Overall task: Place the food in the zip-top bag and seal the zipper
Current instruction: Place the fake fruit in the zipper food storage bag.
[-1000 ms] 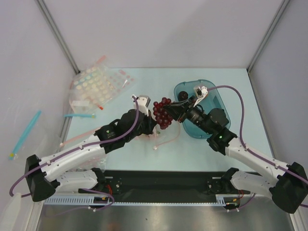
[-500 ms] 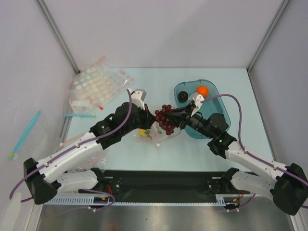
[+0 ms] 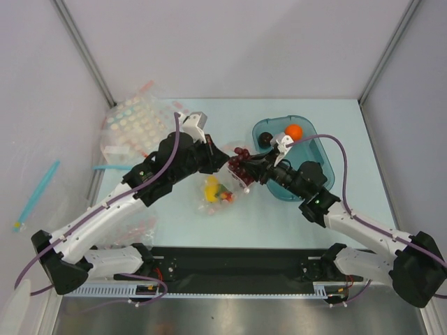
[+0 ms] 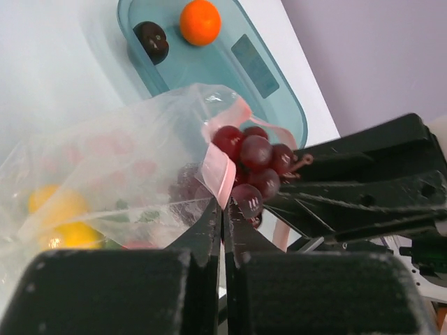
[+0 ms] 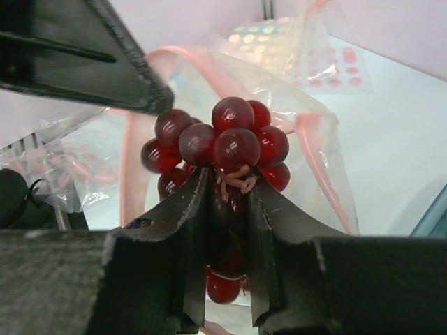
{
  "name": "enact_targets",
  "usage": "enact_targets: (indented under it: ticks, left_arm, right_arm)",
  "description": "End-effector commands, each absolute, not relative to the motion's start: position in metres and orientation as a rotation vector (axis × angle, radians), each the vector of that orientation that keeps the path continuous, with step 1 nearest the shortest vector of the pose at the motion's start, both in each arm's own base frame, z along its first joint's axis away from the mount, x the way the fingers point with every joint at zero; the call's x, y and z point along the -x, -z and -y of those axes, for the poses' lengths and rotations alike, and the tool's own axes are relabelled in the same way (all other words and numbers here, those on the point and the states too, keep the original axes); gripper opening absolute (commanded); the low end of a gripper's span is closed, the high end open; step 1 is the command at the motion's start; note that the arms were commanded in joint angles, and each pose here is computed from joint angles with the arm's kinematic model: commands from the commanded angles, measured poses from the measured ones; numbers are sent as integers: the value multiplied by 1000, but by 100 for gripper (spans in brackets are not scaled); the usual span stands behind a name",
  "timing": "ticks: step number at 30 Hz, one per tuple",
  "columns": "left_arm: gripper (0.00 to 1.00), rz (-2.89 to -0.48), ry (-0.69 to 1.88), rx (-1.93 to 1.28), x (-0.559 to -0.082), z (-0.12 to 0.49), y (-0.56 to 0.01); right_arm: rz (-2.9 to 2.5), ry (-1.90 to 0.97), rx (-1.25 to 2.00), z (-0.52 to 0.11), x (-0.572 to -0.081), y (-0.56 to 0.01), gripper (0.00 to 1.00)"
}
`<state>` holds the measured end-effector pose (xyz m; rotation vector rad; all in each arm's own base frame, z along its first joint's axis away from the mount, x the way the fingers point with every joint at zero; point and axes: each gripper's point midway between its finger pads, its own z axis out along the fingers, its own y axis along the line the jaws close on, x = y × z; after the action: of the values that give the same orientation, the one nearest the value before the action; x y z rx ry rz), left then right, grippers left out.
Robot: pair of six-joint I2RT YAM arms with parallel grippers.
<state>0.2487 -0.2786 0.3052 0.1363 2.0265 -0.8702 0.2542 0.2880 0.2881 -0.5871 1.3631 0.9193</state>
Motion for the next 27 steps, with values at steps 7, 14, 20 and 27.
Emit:
enact_targets:
  ticks: [7,14,20,27]
  left_arm:
    - [0,-1940,979,-121,-245,285,-318]
    - [0,-1915,890,-34,-251,263,-303]
    - [0,-1898,844,29,-254,249,-300]
    - [0,-1869,746,112,-263,229,-297]
  right_arm:
    - [-1368,-952,634,-304,-262,-300,56]
    - [-1369,-924,589,-295,-265,-305,83]
    - [-1465,-797,344,-261,-295,-310,74]
    - [-1698,-747,4,-202,-351,-264,68]
